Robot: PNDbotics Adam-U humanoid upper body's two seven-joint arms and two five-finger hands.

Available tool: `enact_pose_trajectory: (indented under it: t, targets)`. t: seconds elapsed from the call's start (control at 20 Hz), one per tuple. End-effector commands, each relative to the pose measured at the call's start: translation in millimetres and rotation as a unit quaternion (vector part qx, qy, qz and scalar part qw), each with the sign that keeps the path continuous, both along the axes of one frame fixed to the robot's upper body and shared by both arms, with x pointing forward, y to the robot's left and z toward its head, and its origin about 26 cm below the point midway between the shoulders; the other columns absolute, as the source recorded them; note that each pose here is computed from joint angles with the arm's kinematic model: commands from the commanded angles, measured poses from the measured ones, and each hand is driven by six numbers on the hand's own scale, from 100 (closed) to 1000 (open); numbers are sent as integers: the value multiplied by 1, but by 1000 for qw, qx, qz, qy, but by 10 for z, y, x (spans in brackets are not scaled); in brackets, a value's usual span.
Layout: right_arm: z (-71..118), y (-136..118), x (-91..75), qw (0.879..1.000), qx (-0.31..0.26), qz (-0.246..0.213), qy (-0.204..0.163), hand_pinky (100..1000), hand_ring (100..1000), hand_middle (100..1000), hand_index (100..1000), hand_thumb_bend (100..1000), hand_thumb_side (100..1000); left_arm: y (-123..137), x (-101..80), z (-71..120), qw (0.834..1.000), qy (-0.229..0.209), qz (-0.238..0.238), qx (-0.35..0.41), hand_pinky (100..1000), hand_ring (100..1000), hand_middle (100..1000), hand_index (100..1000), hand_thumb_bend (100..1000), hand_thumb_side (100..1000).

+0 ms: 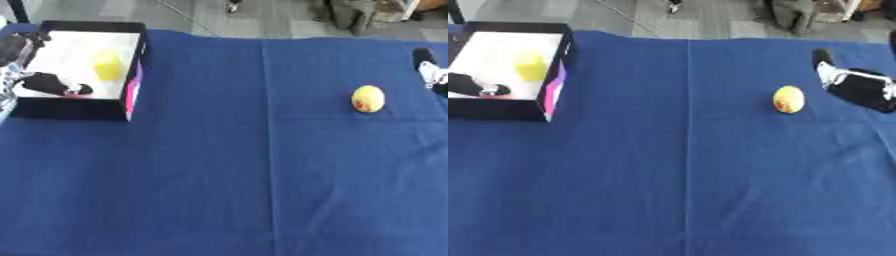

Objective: Pick up the objects with one hand, pass them to the other hand, and then place them into the box on the other side of the table.

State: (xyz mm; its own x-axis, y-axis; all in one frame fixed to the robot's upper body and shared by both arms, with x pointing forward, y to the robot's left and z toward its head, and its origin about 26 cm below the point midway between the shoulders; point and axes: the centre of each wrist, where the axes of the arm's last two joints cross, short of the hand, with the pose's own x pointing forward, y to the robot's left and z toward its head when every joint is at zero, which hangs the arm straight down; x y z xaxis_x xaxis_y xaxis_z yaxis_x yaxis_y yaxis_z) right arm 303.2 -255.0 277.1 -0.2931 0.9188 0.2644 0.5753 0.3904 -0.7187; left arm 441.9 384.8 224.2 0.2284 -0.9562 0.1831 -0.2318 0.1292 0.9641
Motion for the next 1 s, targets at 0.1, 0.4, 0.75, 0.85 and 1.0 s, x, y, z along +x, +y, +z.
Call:
enact_pose_trajectory:
  t: [0.1,0.4,0.75,0.85,1.0]
  targets:
    - [165,-121,-53,999,-3,-29,-23,802,811,768,814,376,182,18,-48,320,999,-45,22,5,878,840,782,904,1000,575]
    - [245,-207,-73,997,21,-68,11,795,811,769,815,364,220,-290,-309,823,981,-173,-17,-81,832,777,768,843,742,571]
    - [390,-311,-110,985,62,-81,139,813,856,816,841,398,242,-1011,-1047,1373,911,-324,-175,-187,816,754,780,838,678,613]
    - [419,-342,-120,979,68,-78,175,817,865,826,844,400,231,-1200,-1310,1456,886,-347,-226,-207,817,755,781,843,684,622]
    - [442,-386,-133,972,68,-80,208,831,874,838,856,425,192,-1360,-1512,1502,855,-356,-291,-238,815,750,776,841,704,620]
